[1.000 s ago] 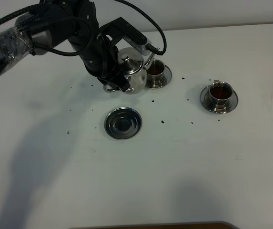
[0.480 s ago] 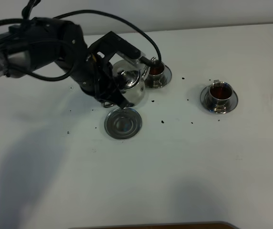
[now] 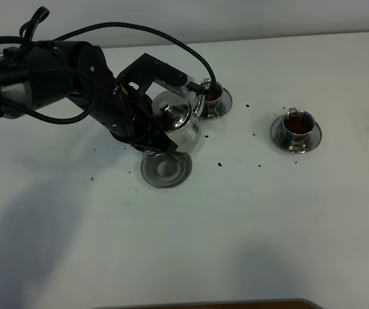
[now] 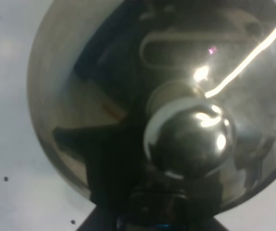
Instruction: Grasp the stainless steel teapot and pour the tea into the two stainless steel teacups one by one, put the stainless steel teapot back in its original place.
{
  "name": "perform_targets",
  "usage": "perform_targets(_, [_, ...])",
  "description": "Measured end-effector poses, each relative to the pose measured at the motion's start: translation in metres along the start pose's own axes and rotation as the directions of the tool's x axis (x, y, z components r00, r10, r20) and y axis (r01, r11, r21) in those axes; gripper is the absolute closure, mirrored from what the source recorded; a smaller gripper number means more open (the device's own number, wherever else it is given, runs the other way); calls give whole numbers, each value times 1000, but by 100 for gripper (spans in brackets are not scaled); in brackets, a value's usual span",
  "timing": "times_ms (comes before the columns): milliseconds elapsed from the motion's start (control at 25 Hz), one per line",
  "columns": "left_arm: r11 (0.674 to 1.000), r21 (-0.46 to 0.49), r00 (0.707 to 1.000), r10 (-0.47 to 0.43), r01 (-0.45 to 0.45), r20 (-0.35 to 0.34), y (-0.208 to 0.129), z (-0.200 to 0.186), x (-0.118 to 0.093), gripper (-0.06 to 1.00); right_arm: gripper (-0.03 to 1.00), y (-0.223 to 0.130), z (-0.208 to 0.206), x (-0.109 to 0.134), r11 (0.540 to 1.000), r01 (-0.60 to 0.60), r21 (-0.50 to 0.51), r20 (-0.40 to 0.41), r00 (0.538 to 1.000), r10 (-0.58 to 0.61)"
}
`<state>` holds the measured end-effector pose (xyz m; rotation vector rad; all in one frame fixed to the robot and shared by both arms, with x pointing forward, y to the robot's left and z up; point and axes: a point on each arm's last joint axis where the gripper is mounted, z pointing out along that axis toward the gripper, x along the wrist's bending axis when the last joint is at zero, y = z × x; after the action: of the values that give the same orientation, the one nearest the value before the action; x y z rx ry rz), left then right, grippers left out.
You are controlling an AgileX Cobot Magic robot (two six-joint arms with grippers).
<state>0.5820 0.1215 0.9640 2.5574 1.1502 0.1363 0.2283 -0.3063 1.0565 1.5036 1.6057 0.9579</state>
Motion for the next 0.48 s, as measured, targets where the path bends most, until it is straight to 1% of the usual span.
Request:
perform_targets(280, [997,78,999,-19,16,32,-7,0,-3,69,72,0,0,0,1000,0,0,0,1000,0])
perform_targets(480, [990,133,999,-39,37,12,-12,0,-1,69,72,0,0,0,1000,0,0,0,1000,0])
